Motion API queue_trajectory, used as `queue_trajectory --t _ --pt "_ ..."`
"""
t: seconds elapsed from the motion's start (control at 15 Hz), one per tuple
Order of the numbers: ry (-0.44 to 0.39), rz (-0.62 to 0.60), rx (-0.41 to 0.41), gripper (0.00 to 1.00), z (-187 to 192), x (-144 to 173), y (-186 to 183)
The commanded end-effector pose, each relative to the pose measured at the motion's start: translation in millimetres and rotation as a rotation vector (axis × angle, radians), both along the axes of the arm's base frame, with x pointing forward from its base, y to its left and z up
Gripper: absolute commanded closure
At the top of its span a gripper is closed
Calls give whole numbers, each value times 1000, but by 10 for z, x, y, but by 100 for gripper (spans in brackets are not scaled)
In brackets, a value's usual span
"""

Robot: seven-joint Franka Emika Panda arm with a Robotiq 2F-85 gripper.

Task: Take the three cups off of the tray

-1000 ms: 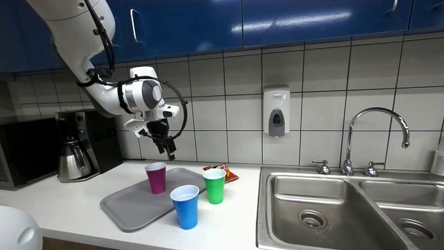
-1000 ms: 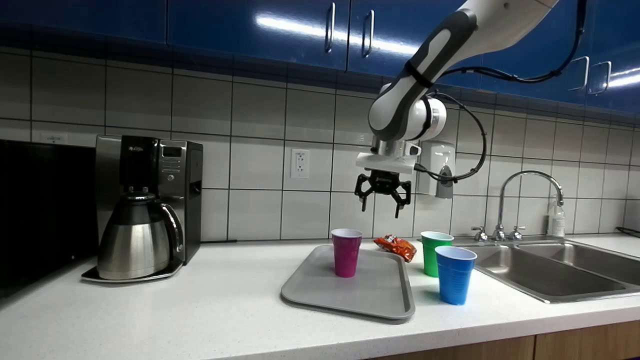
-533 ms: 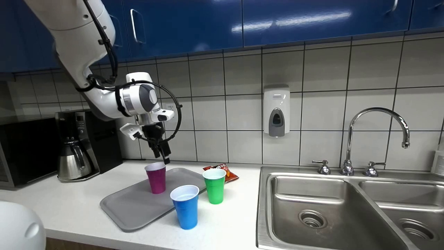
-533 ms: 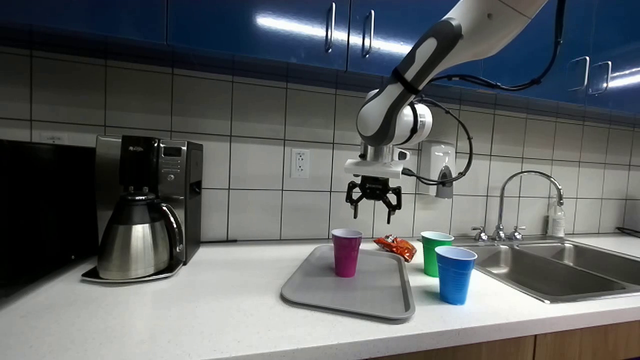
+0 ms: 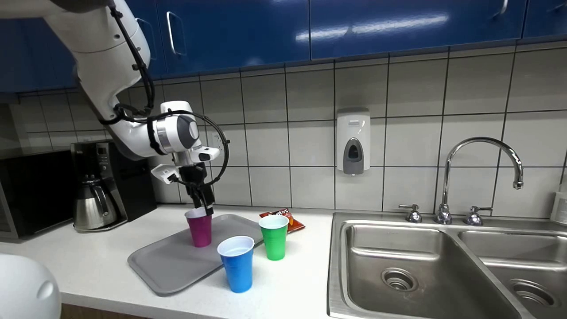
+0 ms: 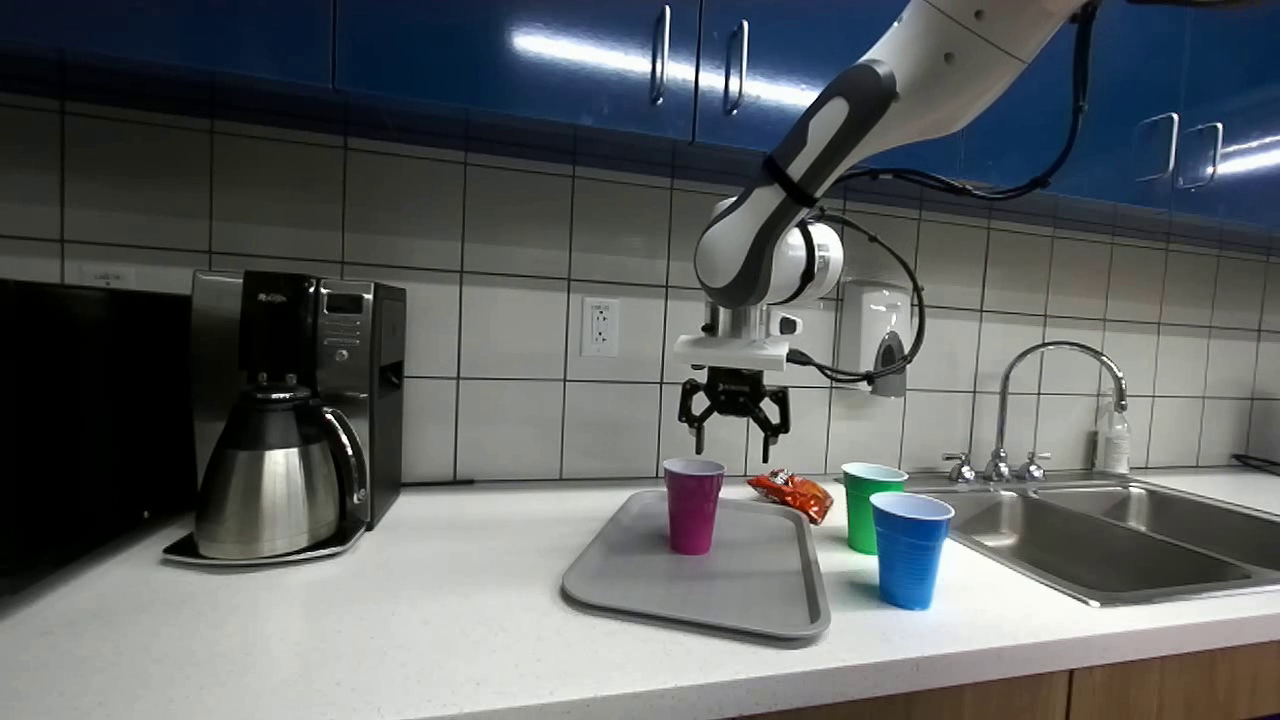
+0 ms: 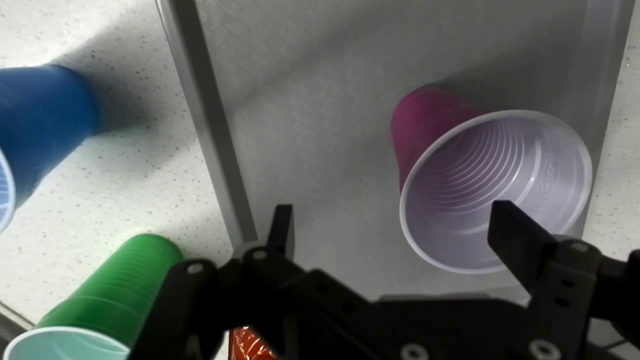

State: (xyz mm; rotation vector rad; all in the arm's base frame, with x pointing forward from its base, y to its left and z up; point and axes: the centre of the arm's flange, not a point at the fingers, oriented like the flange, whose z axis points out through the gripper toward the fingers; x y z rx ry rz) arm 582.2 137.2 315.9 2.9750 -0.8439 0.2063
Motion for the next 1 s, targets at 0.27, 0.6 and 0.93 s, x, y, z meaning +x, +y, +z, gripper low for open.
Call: queue_trajectory --t 0.27,0.6,0.93 --pt "41 -18 -23 0 -150 181 171" --pt "63 -25 -32 0 -258 223 188" --pt "79 -33 -33 0 -319 238 197"
